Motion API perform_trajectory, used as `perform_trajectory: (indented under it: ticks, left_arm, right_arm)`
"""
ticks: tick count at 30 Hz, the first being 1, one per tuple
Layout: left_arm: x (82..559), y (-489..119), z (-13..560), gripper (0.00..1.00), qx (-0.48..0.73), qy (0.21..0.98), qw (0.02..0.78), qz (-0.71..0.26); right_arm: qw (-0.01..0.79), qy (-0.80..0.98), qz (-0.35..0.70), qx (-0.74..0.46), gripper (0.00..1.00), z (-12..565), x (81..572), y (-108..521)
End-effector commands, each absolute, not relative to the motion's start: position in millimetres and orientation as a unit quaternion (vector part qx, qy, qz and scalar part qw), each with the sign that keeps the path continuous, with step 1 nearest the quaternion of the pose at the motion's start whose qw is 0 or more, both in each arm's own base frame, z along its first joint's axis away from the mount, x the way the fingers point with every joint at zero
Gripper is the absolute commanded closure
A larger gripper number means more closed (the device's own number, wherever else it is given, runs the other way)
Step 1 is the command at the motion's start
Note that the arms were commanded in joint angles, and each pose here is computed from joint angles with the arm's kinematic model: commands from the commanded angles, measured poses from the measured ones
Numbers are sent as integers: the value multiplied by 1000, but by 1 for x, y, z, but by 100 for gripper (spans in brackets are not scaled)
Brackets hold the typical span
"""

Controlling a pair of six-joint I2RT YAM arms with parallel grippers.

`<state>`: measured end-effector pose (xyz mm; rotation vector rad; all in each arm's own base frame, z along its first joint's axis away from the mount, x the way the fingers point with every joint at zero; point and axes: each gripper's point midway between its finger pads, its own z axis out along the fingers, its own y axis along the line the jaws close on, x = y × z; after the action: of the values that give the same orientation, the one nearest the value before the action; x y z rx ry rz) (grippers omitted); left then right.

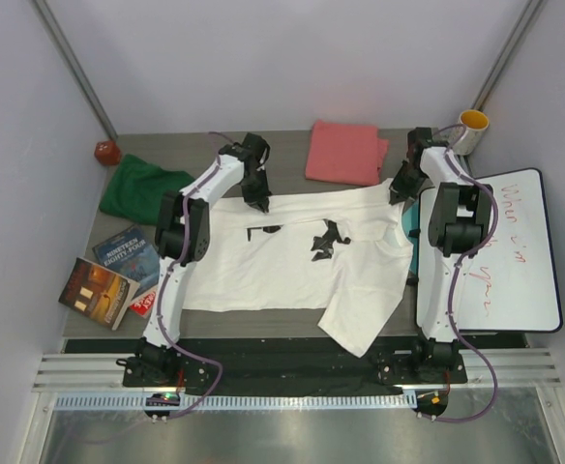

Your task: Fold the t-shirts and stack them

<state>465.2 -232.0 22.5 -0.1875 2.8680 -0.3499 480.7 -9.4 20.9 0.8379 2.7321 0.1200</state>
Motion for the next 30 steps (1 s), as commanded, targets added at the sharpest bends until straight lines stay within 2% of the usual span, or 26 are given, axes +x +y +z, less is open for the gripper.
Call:
perform_trajectory:
  ticks: [1, 3, 9, 17, 27, 30]
  left_arm:
    - [463, -186, 13, 82, -71, 987, 137, -49]
    - [475, -172, 21, 75, -90, 981, 162, -48]
    - [495, -113, 36, 74, -134, 974, 183, 1]
    - [500, -42, 45, 74, -177, 963, 190, 65]
    - [493, -21, 50, 74, -169, 964, 184, 91]
    - [501, -22, 67, 73, -174, 958, 214, 80]
  right_arm:
    - [142, 939, -27, 311, 99, 2, 483, -52]
    - [141, 939, -29, 312, 99, 5, 481, -54]
    - [133, 934, -37, 330, 99, 6, 468, -69]
    - [132, 931, -17, 341, 99, 7, 468, -69]
    - [137, 933, 36, 330, 99, 11, 475, -52]
    - [156, 934, 57, 317, 94, 25, 483, -44]
